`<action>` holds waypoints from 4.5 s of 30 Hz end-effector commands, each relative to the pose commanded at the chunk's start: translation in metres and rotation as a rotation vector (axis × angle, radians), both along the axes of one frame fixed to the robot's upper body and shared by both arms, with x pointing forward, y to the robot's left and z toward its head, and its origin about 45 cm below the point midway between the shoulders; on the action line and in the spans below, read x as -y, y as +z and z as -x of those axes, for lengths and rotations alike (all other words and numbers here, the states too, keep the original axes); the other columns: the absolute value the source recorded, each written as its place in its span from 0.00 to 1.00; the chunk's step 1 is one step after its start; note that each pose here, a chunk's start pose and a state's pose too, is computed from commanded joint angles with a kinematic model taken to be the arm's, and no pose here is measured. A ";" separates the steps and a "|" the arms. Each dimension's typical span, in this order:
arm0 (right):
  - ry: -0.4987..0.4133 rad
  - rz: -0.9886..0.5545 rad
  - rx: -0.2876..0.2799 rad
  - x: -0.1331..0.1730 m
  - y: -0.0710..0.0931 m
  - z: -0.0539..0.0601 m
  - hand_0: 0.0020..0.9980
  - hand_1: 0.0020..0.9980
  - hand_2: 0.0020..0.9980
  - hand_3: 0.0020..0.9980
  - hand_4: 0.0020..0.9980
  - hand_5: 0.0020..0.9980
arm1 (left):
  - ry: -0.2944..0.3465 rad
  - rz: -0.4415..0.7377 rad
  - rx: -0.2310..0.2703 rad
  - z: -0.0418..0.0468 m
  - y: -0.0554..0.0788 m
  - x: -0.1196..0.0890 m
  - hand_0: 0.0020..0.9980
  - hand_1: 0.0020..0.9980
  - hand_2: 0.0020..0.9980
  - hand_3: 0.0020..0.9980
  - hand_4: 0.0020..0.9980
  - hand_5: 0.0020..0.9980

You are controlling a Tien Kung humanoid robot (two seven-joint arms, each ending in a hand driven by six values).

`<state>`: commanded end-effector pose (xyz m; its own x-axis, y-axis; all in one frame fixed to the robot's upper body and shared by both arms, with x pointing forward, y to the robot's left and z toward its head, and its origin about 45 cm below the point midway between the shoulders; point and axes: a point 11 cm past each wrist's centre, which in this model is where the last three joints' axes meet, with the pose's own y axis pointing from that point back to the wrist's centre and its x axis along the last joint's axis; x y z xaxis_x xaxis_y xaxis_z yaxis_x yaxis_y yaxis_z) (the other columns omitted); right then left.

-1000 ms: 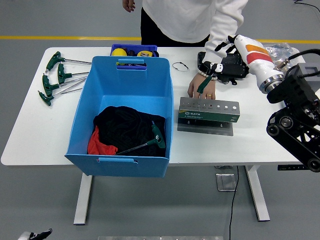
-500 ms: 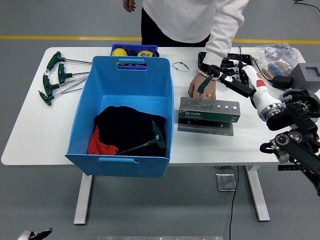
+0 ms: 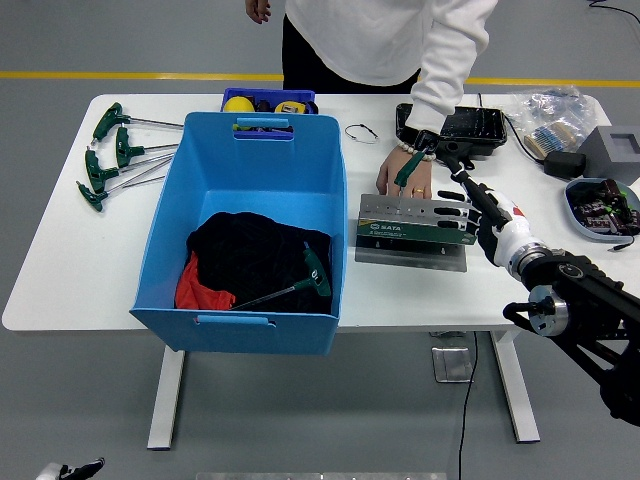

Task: Lift tool from toolbox,place it in box,lift tool from toolbox,place it in box

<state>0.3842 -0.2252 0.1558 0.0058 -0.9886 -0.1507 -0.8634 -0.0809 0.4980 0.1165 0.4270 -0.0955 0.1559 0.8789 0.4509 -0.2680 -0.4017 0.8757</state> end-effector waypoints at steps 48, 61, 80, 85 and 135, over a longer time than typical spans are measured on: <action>-0.013 -0.207 -0.101 -0.053 0.005 -0.018 0.56 0.54 0.72 0.91 0.98 0.79 | -0.017 0.013 0.014 -0.0088 -0.001 0.009 0.72 0.72 0.72 0.69 0.70 0.64; -0.015 -0.209 -0.112 -0.060 0.001 -0.019 0.56 0.54 0.71 0.91 0.98 0.79 | -0.026 0.015 0.021 -0.0142 0.000 0.011 0.72 0.72 0.72 0.69 0.70 0.64; -0.015 -0.194 -0.102 -0.065 0.001 -0.027 0.57 0.54 0.71 0.91 0.99 0.78 | -0.041 0.015 0.043 -0.0274 0.003 0.014 0.72 0.72 0.73 0.69 0.70 0.64; -0.016 -0.191 -0.096 -0.066 0.003 -0.031 0.57 0.53 0.71 0.91 0.99 0.78 | -0.046 0.015 0.047 -0.0306 0.004 0.014 0.72 0.73 0.73 0.69 0.70 0.64; -0.085 -0.427 -0.050 -0.074 0.039 -0.042 0.56 0.53 0.70 0.79 1.00 0.77 | -0.069 0.023 0.021 -0.0224 0.000 0.018 0.72 0.74 0.73 0.69 0.70 0.64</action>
